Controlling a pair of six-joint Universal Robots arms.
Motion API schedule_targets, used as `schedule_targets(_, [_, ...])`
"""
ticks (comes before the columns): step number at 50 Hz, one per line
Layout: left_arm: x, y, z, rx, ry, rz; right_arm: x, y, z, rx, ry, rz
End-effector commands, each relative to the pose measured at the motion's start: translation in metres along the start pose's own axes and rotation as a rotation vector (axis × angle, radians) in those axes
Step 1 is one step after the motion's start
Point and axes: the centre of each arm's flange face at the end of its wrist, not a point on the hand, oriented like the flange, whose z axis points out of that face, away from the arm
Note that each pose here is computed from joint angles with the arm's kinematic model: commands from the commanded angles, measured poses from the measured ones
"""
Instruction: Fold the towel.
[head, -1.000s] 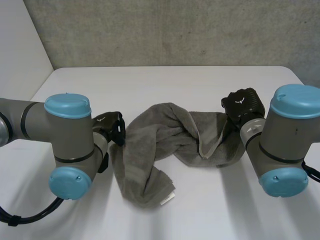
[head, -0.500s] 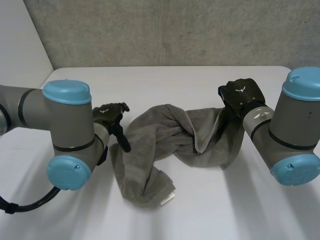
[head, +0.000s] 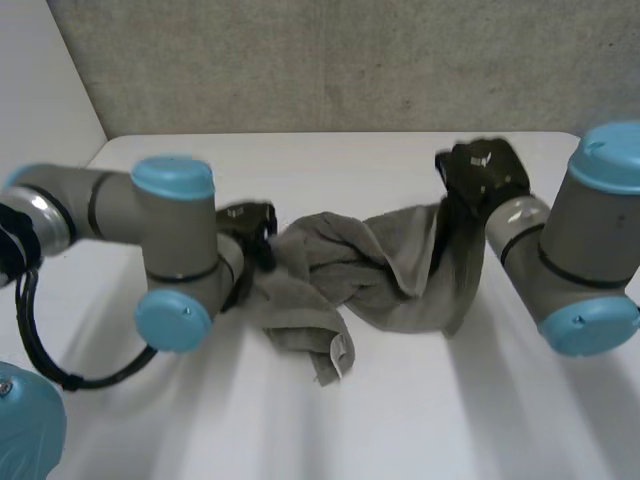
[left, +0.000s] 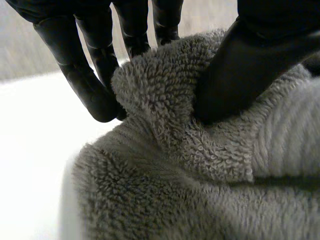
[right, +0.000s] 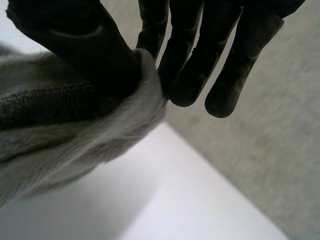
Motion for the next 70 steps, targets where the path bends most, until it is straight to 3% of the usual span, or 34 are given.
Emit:
schedule_targets(1, [-0.009,-0.110,-0.013,0.319,-0.021,0.019,0.061,-0.061,0.018,0.347,0.133,0.282])
schedule_targets(3, [-0.018,-0.155,-0.031,0.460,-0.042,0.009,0.075,-0.069,0.018,0.403,0.142,0.369])
schedule_targets(5, [-0.020,-0.171,-0.040,0.513,-0.043,0.007,0.090,-0.080,0.017,0.464,0.102,0.507])
schedule_targets(6, [-0.020,-0.171,-0.040,0.513,-0.043,0.007,0.090,-0.080,0.017,0.464,0.102,0.508])
schedule_targets(8, [-0.019,-0.188,-0.055,0.575,-0.035,0.010,0.086,-0.075,0.017,0.384,-0.001,0.536])
schedule_targets(10, [-0.017,-0.190,-0.060,0.584,-0.025,0.017,0.086,-0.075,0.017,0.383,-0.002,0.536])
schedule_targets(12, [-0.016,-0.185,-0.062,0.569,-0.010,0.032,0.075,-0.056,0.013,0.203,-0.105,0.542])
schedule_targets(18, [-0.002,-0.128,-0.059,0.389,0.114,0.191,0.063,-0.019,0.013,-0.038,-0.132,0.483])
schedule_targets(22, [0.007,-0.060,-0.065,0.199,0.218,0.352,0.060,0.018,0.011,-0.218,-0.147,0.360])
schedule_targets(23, [0.007,-0.059,-0.065,0.198,0.219,0.352,0.065,0.030,0.012,-0.262,-0.144,0.323])
schedule_targets(25, [0.016,-0.018,-0.076,0.109,0.284,0.448,0.068,0.042,0.014,-0.301,-0.144,0.298])
schedule_targets(33, [0.024,0.033,-0.093,0.055,0.333,0.628,0.074,0.069,0.014,-0.385,-0.153,0.241])
schedule_targets(39, [0.029,0.026,-0.099,0.087,0.336,0.643,0.071,0.070,0.010,-0.388,-0.161,0.246])
schedule_targets(47, [0.030,-0.015,-0.118,0.212,0.293,0.630,0.071,0.046,-0.010,-0.304,-0.134,0.213])
schedule_targets(56, [0.016,-0.046,-0.122,0.269,0.169,0.561,0.071,0.021,-0.044,-0.196,-0.036,0.155])
schedule_targets(61, [-0.003,-0.058,-0.112,0.273,0.087,0.510,0.053,0.021,-0.063,-0.171,0.001,0.146])
schedule_targets(63, [-0.015,-0.064,-0.104,0.273,0.042,0.466,0.027,0.028,-0.075,-0.190,-0.041,0.164])
schedule_targets(70, [-0.023,-0.050,-0.085,0.177,0.027,0.397,-0.008,0.046,-0.085,-0.226,-0.118,0.233])
